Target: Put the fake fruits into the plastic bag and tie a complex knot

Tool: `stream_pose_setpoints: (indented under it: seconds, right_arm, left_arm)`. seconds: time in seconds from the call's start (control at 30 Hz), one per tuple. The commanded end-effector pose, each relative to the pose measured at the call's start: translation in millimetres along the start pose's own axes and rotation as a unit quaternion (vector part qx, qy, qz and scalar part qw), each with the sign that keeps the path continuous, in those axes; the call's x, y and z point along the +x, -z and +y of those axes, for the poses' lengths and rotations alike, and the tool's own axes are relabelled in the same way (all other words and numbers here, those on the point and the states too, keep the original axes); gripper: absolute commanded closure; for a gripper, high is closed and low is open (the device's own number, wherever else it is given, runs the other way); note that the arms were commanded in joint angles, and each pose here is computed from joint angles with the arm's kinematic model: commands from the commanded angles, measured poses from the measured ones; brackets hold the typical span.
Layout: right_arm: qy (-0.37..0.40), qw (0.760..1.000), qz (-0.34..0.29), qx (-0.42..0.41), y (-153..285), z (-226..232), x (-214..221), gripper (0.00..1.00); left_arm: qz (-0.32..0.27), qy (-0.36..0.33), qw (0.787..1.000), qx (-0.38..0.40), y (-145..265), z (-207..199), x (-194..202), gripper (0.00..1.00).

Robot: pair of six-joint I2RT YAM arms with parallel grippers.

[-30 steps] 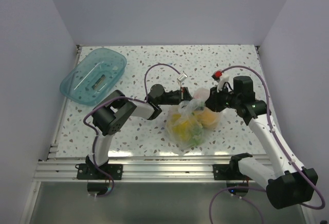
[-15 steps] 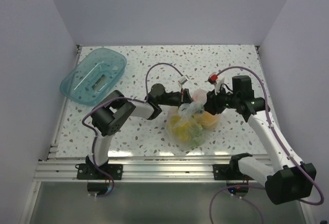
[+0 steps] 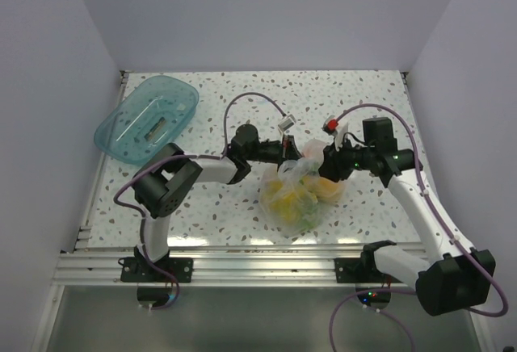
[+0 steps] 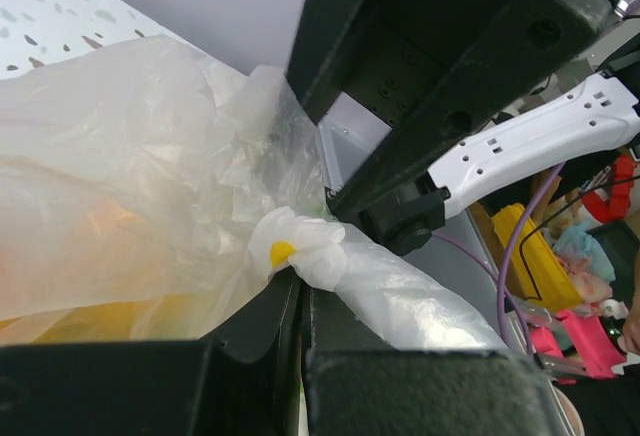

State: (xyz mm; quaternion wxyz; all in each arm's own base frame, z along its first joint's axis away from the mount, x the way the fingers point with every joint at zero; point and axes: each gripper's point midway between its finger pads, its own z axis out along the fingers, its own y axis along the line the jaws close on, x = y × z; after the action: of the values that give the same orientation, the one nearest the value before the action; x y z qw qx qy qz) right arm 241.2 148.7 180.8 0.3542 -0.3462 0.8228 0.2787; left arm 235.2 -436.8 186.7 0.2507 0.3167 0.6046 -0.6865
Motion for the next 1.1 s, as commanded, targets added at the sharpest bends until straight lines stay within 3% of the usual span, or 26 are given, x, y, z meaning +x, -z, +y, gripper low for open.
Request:
stream_pose_setpoints:
  seconds: [0.0,0.23,0.47,0.8,0.87,0.97,1.07]
  right_arm:
    - [-0.016,0.995,0.001,-0.094,5.5,41.8,-0.1,0.64]
    - [-0.015,0.991,-0.010,-0.135,3.5,53.8,-5.9,0.60]
    - [-0.011,0.993,-0.020,-0.115,-3.9,40.4,-17.5,0.59]
    - [0.022,0.998,-0.006,-0.065,32.3,48.2,-12.3,0.64]
    - [0.008,0.999,0.001,-0.044,40.7,45.9,-10.1,0.65]
    - [-0.013,1.000,-0.005,-0.008,52.6,38.3,-9.7,0.77]
    - [-0.025,0.999,-0.018,0.029,55.8,25.4,-13.1,0.83]
  left_arm:
    - [-0.059,-0.069,0.995,-0.036,4.6,3.0,-44.5,1.00]
    - [-0.078,-0.066,0.995,-0.018,-2.9,0.5,-55.6,1.00]
    - [-0.066,-0.051,0.996,0.043,-18.9,-23.4,-41.6,1.00]
    - [-0.058,-0.026,0.998,0.011,-15.8,-5.2,-25.8,1.00]
    - [-0.057,-0.019,0.998,0.011,-15.8,-3.0,-23.4,1.00]
    - [-0.058,-0.020,0.998,0.013,-16.2,-3.7,-23.9,1.00]
    - [-0.058,-0.019,0.998,0.015,-16.6,-4.0,-24.3,1.00]
